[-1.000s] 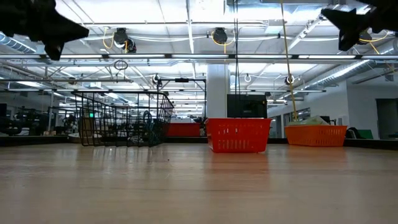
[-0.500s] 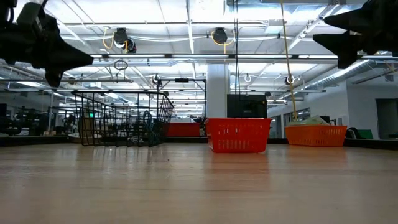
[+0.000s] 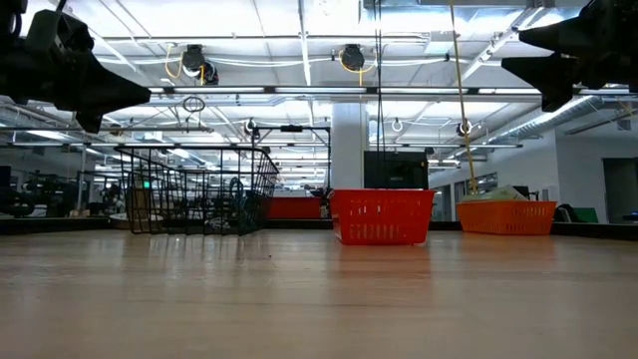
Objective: Pick and place items into bin
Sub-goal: Return to Home Position
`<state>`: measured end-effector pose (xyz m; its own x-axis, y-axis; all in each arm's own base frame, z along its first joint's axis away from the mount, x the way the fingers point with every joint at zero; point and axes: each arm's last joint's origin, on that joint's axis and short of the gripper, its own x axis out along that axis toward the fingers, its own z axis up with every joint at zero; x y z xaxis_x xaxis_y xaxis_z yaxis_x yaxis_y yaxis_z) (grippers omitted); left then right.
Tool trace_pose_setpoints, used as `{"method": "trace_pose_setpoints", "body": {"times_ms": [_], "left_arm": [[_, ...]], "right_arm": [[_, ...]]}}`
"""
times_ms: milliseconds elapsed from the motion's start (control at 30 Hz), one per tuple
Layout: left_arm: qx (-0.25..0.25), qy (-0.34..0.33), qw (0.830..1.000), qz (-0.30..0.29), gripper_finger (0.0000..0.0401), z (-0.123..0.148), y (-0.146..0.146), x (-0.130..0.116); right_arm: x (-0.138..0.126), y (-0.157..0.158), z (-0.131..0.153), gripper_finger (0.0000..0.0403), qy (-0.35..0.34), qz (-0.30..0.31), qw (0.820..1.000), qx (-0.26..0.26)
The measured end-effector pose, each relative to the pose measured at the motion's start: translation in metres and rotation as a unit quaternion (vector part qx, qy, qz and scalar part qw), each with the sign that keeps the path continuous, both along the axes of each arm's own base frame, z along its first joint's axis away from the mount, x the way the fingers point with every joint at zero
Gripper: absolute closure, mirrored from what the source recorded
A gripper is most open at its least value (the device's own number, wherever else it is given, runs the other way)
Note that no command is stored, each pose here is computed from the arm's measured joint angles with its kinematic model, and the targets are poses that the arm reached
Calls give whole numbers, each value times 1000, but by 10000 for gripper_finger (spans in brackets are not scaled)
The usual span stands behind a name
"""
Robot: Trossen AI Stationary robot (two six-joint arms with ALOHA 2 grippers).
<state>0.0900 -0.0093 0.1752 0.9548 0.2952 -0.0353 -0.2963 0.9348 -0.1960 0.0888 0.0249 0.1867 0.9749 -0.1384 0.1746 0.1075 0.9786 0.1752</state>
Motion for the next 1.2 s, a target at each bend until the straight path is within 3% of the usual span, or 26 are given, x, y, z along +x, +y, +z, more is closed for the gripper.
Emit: {"method": "trace_pose_setpoints", "body": {"times_ms": [1200], "left_arm": [[-2, 0, 1000, -1, 375, 0, 0, 0]], "right_arm": [[0, 0, 0, 185, 0, 0, 1000, 0]]}}
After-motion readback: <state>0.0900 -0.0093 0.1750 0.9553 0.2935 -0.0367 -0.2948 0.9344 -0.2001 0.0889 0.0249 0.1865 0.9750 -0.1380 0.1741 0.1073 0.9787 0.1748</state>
